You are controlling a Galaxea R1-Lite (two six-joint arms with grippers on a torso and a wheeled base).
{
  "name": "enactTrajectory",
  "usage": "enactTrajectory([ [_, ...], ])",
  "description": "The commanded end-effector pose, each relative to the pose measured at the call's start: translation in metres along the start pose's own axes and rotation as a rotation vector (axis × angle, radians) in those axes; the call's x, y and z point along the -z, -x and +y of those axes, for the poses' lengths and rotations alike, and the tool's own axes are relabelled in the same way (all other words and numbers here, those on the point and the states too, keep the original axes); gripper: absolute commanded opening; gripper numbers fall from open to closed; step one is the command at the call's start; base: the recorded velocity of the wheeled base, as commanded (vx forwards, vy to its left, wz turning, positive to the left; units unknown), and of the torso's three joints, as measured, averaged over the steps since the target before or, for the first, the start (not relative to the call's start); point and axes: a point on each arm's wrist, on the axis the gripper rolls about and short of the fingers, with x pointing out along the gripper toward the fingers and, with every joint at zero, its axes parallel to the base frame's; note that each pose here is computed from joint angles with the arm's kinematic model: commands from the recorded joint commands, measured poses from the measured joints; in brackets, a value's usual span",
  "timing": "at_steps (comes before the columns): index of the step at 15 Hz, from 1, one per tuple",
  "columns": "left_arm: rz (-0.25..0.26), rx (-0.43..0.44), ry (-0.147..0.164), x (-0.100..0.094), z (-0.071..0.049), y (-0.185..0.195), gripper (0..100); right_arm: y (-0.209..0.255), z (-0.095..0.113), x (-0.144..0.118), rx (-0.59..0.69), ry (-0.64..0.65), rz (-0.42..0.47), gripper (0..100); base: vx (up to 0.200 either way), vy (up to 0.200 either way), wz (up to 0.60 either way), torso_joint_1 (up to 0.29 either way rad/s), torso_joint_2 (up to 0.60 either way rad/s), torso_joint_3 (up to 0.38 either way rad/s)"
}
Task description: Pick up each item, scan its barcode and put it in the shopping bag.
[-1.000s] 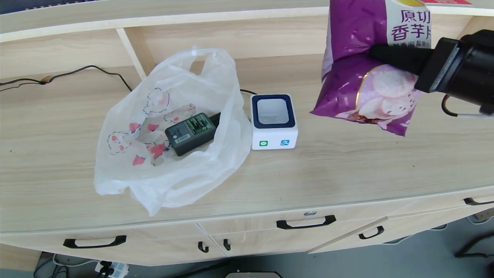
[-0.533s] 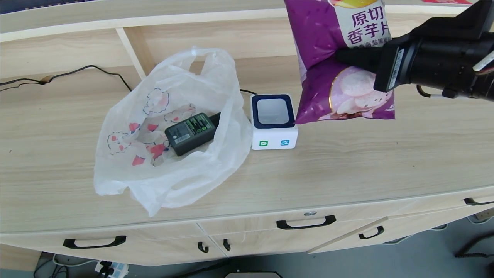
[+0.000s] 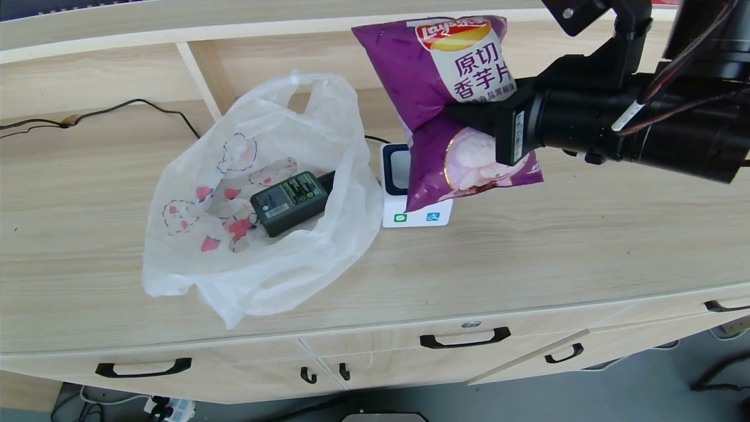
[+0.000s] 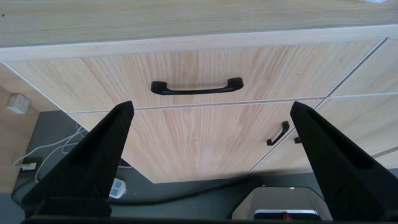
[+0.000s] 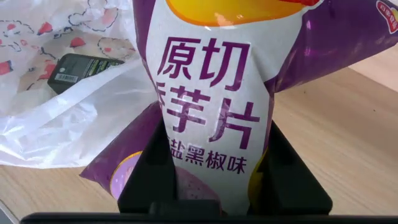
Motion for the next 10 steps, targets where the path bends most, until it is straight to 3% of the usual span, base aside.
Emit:
enactTrajectory([
  [1, 0.0, 0.0, 0.0, 0.0, 0.0, 0.0, 100, -0.012, 0.004, 0.006, -0.013, -0.003, 0.012, 0, 0.0, 0.0, 0.0, 0.0, 0.0, 0.0],
  [8, 0.001, 0.0, 0.0, 0.0, 0.0, 0.0, 100, -0.022, 0.007, 0.016, -0.019, -0.007, 0.033, 0, 0.0, 0.0, 0.0, 0.0, 0.0, 0.0],
  [10, 0.001, 0.0, 0.0, 0.0, 0.0, 0.0, 100, -0.027, 0.007, 0.017, -0.006, -0.004, 0.001, 0, 0.0, 0.0, 0.0, 0.0, 0.0, 0.0],
])
